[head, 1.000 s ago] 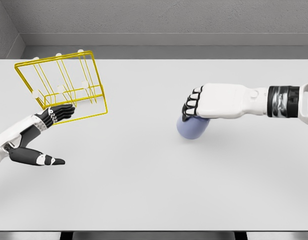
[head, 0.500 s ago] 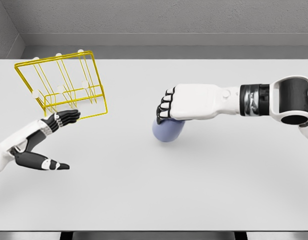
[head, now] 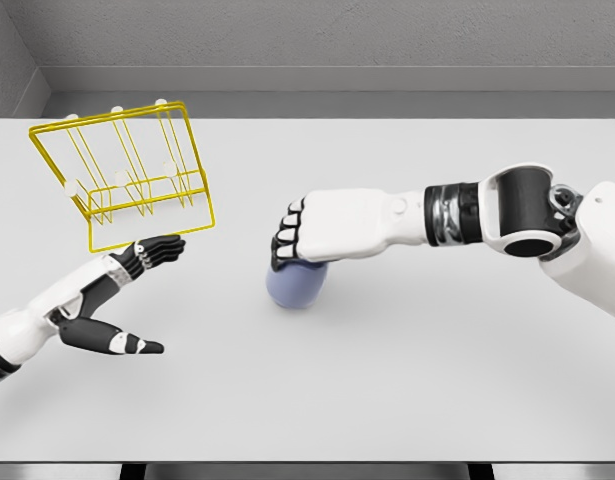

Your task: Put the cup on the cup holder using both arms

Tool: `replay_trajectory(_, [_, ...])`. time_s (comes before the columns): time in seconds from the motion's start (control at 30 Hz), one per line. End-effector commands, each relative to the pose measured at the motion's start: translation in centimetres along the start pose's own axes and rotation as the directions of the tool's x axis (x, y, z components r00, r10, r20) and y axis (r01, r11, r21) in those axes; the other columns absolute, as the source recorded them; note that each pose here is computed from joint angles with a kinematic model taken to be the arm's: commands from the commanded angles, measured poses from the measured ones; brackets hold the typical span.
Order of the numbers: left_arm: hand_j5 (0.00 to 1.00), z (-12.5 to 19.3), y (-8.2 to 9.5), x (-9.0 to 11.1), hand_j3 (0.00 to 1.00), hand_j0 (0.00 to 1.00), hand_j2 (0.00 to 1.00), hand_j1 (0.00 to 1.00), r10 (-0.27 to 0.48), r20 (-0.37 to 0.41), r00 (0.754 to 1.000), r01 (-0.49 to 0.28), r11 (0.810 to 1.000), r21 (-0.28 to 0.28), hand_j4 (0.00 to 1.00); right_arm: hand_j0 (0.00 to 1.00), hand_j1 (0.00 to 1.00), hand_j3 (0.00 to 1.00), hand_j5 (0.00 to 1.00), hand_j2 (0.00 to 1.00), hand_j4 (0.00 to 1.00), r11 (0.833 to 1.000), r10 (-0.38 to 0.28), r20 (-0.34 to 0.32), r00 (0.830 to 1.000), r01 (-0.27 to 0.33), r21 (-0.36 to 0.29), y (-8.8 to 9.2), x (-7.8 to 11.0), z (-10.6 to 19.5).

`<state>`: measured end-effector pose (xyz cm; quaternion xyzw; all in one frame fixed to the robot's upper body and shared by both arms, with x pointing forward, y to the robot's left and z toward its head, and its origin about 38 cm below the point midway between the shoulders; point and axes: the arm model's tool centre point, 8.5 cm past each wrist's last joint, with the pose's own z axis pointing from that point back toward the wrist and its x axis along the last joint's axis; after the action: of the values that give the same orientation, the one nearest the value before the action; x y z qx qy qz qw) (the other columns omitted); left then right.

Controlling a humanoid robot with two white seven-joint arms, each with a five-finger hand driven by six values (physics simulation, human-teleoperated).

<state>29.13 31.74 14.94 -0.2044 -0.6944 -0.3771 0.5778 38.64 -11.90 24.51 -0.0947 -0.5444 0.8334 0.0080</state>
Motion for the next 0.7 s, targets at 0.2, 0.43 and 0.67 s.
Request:
replay_trajectory(0.2, [1.00,-0.9,-0.4,-0.2,1.00,1.00,1.00,1.00,0.045,0.032,0.998,-0.046,0.999,0.024,1.00,0.55,0.55,0.55,0.55,0.55,0.55,1.000,-0.014,0.038,0.999,0.013,0.013,0.7,0.7,-2.2])
replay_trajectory(0.43, [1.00,-2.1,-0.9,-1.1,1.00,1.00,1.00,1.00,0.076,0.004,0.997,-0.076,0.997,0.033,1.00,0.56,0.56,0.56,0.56,0.56,0.56,0.999,-0.015,0.045,0.999,0.013,0.034,1.3,0.8,-3.1])
replay_trajectory(0.67, [1.00,-2.1,-0.8,-1.2,1.00,1.00,1.00,1.00,0.075,0.002,0.997,-0.075,0.997,0.034,1.00,0.97,0.97,0.97,0.97,0.97,0.97,0.999,-0.025,0.045,0.999,0.023,0.049,2.0,0.8,-3.7])
